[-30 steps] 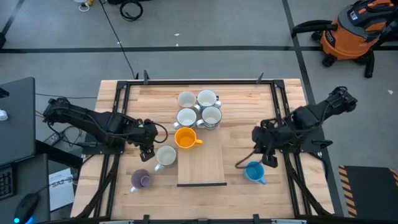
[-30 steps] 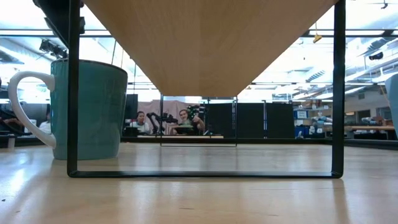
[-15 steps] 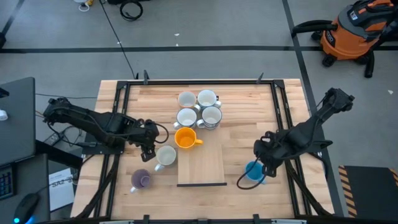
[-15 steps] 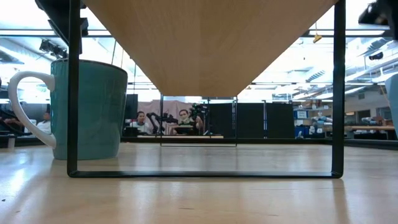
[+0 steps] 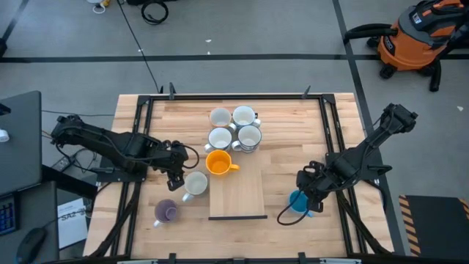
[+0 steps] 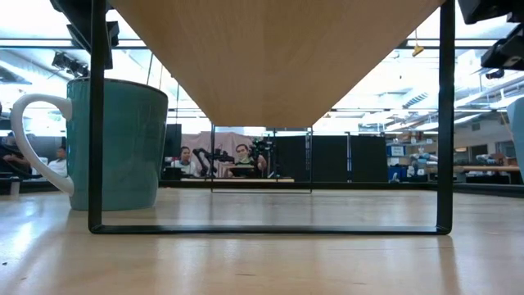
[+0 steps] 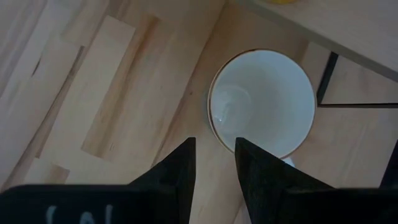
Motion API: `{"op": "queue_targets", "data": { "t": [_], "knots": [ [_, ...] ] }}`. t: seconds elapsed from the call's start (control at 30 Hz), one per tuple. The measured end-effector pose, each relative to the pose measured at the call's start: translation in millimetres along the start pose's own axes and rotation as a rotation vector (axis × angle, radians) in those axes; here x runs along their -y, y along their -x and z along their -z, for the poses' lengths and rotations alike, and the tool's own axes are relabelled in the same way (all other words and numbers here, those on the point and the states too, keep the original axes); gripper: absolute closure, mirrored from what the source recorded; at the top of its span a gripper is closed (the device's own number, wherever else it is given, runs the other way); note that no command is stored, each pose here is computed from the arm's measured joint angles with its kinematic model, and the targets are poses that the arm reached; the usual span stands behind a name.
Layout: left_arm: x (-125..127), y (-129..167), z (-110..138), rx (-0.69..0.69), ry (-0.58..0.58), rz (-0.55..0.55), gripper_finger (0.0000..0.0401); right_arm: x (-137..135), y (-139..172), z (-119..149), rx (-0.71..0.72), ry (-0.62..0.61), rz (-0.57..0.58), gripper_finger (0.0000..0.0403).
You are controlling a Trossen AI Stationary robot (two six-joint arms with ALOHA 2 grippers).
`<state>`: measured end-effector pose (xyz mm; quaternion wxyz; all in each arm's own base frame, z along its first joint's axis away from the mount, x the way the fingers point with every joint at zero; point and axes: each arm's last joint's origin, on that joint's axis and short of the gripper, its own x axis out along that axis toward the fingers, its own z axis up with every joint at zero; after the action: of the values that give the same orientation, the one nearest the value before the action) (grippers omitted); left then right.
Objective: Place coffee mugs
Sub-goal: Put the light blue mug on the shelf
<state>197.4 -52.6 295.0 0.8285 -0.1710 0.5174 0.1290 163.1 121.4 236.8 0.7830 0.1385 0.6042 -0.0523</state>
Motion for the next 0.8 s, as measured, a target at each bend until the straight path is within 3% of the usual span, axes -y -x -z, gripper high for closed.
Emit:
{"op": "queue_targets", "data": {
  "t": [0.23,0.8],
  "knots": [
    [0,0,0,0.000,0.000,0.000,0.0282,3,-4,1,0.039,0.001,0.048,0.0306],
    [1,0,-1,0.012,0.003,0.010,0.0282,8,-36,8,0.084,-0.008,-0.005,0.0306]
  ]
}}
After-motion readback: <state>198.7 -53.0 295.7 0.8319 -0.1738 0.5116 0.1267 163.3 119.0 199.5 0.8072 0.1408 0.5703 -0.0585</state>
